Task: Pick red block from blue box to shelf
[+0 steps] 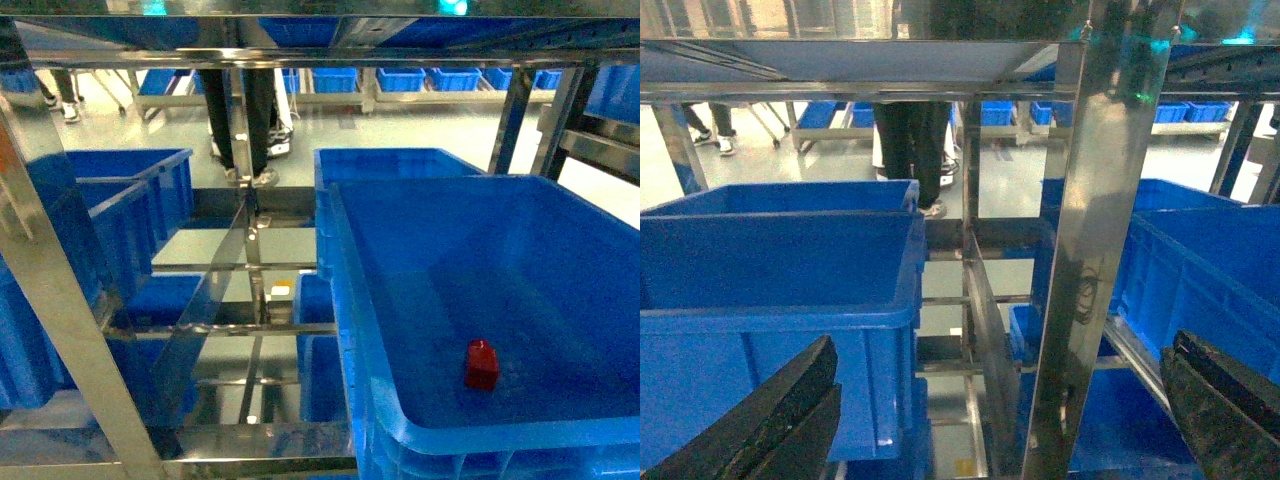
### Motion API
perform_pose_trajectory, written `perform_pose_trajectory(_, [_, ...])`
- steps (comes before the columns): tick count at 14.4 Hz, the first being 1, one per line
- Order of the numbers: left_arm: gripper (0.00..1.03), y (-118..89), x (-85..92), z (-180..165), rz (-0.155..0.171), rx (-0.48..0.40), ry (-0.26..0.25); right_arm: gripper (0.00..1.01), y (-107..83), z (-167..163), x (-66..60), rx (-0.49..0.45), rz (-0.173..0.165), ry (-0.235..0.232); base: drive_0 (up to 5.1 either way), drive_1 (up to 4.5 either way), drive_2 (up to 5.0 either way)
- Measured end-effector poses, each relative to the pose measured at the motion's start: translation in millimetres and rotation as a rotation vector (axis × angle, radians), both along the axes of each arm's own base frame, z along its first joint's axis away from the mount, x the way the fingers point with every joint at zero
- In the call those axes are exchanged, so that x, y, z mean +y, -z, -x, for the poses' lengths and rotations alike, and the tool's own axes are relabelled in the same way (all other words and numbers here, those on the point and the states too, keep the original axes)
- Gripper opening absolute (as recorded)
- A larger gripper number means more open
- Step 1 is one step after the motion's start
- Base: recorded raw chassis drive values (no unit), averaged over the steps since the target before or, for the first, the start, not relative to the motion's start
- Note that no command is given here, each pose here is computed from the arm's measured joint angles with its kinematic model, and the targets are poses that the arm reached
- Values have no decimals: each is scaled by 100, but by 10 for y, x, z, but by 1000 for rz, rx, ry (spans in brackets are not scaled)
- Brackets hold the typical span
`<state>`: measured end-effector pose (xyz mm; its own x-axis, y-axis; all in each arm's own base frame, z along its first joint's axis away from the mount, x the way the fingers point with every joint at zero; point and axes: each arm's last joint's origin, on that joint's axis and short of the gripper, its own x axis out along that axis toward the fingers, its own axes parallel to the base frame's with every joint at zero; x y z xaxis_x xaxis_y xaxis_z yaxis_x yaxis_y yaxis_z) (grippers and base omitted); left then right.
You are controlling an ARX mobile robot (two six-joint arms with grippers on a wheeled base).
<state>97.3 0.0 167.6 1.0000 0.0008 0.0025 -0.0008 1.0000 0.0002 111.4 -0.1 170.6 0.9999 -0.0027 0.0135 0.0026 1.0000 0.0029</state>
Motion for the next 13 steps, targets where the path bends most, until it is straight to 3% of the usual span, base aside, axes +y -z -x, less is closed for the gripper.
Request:
perform_pose_trajectory(4, [98, 0, 0, 0, 0, 0, 0, 2, 5, 33, 0, 1, 0, 0, 0, 0, 0])
perform_pose_trajectory(5, [98, 0, 0, 0, 0, 0, 0, 2, 63, 91, 0, 53, 0, -2, 0, 0, 0])
perform_pose_trajectory(7, [98, 0, 0, 0, 0, 0, 0, 2, 9, 144, 1, -11, 0, -3, 0, 0, 0])
perform_pose_trajectory(13, [98, 0, 0, 0, 0, 0, 0, 5, 36, 142, 1, 10, 0, -3, 0, 0, 0])
